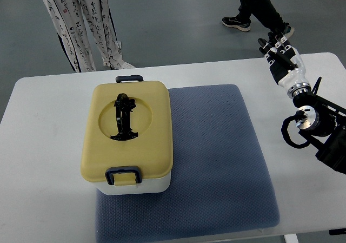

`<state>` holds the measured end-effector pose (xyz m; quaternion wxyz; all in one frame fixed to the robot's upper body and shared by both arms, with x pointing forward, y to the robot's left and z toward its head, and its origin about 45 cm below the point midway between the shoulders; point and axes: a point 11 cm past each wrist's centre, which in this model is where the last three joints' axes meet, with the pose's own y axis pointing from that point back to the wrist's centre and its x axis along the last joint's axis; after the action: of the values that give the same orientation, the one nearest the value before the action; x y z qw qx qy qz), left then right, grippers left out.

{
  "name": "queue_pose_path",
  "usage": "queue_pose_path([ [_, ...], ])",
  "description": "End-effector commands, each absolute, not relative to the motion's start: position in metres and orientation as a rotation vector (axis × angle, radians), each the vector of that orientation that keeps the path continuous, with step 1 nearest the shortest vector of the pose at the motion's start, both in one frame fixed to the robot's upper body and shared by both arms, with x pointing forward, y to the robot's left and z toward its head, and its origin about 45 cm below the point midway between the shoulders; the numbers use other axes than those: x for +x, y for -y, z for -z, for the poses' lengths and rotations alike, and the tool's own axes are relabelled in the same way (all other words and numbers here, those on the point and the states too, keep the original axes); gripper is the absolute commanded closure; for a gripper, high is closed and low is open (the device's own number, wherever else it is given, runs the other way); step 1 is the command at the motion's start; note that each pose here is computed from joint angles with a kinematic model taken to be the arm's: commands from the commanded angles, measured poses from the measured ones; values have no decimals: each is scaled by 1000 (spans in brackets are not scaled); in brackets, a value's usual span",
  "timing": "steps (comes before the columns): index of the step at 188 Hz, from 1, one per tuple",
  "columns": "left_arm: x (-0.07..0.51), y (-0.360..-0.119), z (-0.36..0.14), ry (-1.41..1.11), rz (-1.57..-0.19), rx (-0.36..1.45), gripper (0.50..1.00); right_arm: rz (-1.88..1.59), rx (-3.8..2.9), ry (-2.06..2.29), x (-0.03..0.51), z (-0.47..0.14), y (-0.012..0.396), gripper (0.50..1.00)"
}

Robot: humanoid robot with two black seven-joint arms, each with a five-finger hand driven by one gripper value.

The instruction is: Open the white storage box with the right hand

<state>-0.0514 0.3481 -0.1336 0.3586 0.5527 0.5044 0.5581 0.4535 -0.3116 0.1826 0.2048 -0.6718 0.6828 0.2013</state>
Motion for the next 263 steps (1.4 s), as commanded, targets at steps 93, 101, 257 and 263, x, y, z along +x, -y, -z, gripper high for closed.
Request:
queue_pose_path([
  [93,-51,-349,134,-1302,-1441,1427,500,-553,-1898,-1888,454,-184,308,570],
  [101,-51,-349,134,-1300,-1440,1427,500,-551,-1901,-1883,454,-186,308,570],
  [257,-52,-348,134,-1303,-1440,1426,500,1315,-2914,-865,465,-401,169,570],
  [263,-51,-349,134,-1301,-1441,1426,500,1390,-2915,-787,461,-410,157,570],
])
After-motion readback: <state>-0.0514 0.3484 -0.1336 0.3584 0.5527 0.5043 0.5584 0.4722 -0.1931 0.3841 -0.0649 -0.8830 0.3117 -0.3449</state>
